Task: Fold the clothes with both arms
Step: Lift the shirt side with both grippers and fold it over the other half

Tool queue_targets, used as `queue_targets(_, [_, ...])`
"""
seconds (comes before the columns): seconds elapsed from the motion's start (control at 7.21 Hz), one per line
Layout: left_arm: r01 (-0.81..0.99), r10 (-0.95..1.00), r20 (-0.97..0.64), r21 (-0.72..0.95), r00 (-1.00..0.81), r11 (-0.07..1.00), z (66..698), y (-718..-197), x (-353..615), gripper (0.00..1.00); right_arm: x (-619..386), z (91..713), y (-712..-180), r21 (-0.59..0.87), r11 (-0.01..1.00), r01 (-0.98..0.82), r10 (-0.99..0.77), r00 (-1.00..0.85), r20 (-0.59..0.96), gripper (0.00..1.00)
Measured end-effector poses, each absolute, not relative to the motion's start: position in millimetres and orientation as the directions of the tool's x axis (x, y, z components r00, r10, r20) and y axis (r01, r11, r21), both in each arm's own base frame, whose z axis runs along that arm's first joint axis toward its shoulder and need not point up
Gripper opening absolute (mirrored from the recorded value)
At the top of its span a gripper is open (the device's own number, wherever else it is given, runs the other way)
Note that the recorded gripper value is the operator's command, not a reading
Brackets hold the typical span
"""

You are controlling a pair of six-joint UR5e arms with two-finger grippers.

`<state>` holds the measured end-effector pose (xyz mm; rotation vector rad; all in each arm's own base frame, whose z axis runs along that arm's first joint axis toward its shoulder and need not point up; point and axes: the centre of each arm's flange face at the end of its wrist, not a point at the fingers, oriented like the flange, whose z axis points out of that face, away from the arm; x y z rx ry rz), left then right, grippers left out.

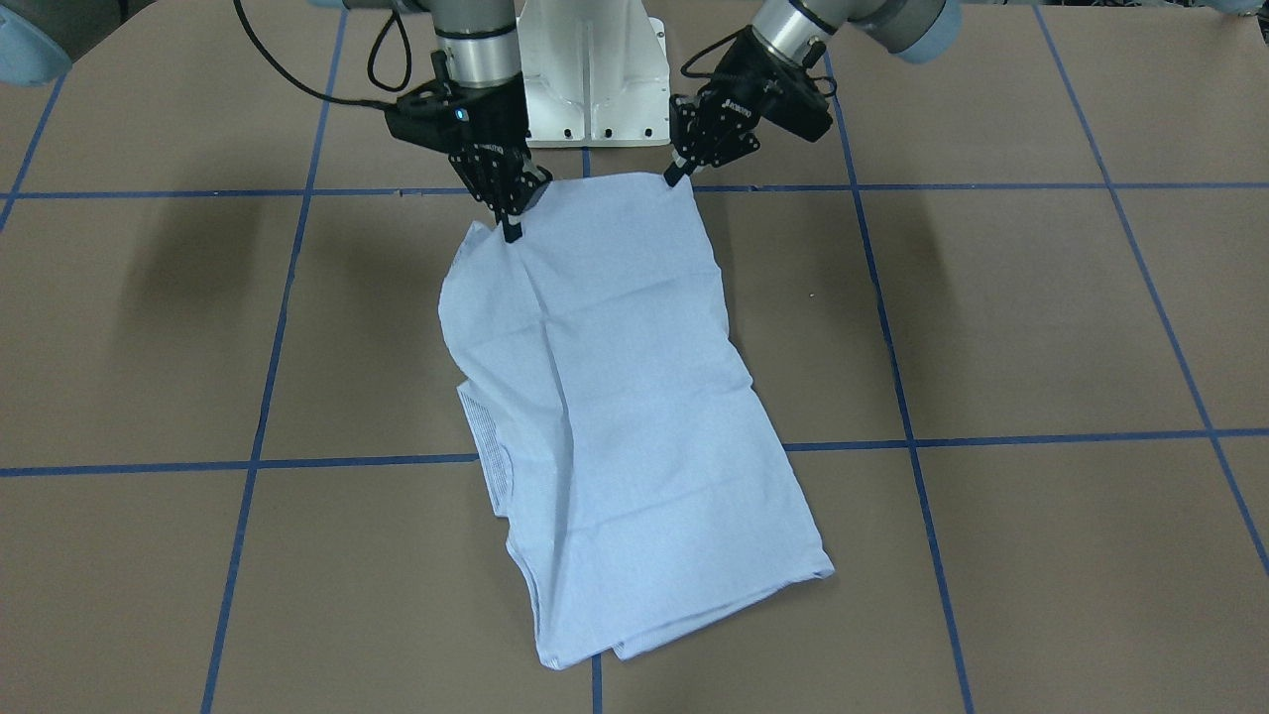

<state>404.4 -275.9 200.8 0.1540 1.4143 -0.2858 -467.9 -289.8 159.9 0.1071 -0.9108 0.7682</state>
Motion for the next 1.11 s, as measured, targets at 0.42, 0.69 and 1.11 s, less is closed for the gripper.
queue_targets(0.42, [0.23, -0.117, -0.979, -0.077, 0.166, 0.97, 153.0, -250.1, 350.8, 0.0, -404.9, 133.3, -235.4, -0.228, 0.751, -0.619, 0.559, 0.413, 0.719, 0.0])
queue_targets(0.69, [0.262, -0.138, -0.965, -0.077, 0.224, 0.962, 159.3, -274.9, 383.0, 0.0, -431.4, 140.2, -261.2, -0.167, 0.742, -0.649, 0.548, 0.444, 0.709, 0.0])
queue_targets(1.11, [0.34, -0.168, -0.943, -0.063, 0.288, 0.938, 172.6, -332.7, 421.9, 0.0, -484.9, 150.5, -341.0, -0.104, 0.724, -0.682, 0.505, 0.422, 0.753, 0.0])
